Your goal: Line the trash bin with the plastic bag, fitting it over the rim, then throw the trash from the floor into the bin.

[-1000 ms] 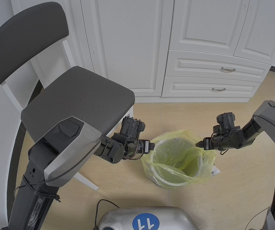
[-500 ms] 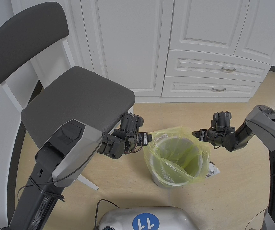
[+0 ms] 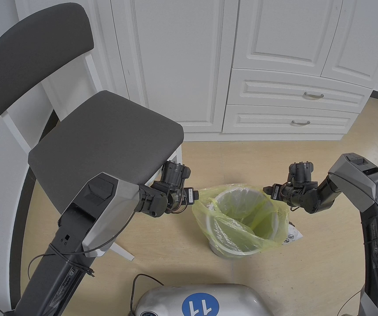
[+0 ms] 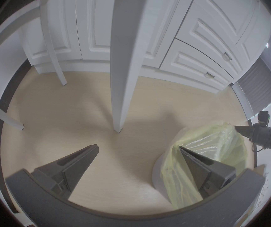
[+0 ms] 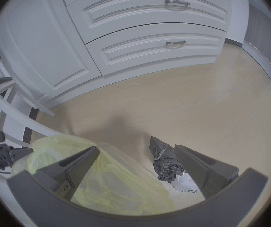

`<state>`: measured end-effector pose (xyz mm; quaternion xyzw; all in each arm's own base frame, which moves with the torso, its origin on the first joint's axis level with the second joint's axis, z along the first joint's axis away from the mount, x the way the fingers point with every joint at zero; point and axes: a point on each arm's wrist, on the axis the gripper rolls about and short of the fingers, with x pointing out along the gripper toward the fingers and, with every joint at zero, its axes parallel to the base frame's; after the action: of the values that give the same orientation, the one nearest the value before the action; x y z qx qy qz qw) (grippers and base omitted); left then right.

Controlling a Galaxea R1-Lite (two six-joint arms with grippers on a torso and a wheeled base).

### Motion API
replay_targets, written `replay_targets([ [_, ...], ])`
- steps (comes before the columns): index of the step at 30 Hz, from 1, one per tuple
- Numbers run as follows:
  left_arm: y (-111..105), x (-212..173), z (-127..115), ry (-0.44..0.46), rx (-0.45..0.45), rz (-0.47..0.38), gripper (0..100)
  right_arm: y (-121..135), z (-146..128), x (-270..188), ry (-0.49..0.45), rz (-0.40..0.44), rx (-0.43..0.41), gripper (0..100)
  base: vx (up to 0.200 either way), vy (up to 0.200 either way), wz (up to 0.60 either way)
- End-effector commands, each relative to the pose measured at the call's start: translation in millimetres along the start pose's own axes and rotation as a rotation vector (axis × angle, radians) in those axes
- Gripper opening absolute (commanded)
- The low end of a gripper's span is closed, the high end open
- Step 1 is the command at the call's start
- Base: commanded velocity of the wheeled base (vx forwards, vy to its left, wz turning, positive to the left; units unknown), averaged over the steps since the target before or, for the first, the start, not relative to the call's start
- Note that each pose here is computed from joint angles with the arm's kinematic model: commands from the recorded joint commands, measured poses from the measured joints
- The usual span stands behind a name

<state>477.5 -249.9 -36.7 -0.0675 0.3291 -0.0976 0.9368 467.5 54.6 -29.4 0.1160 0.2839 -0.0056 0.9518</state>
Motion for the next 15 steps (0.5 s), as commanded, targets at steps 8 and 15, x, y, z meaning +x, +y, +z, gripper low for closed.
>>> replay_targets([
  [8,-3,-23,25,0.002,-0.045,0.031,100,4,24,-28,-0.037,0.035,0.039,100,0.000,0.000,0.00],
  [15,-16,-56,29,0.025,-0.025,0.039,100,16,47,-77,-0.024,0.102,0.012,100,0.000,0.000,0.00],
])
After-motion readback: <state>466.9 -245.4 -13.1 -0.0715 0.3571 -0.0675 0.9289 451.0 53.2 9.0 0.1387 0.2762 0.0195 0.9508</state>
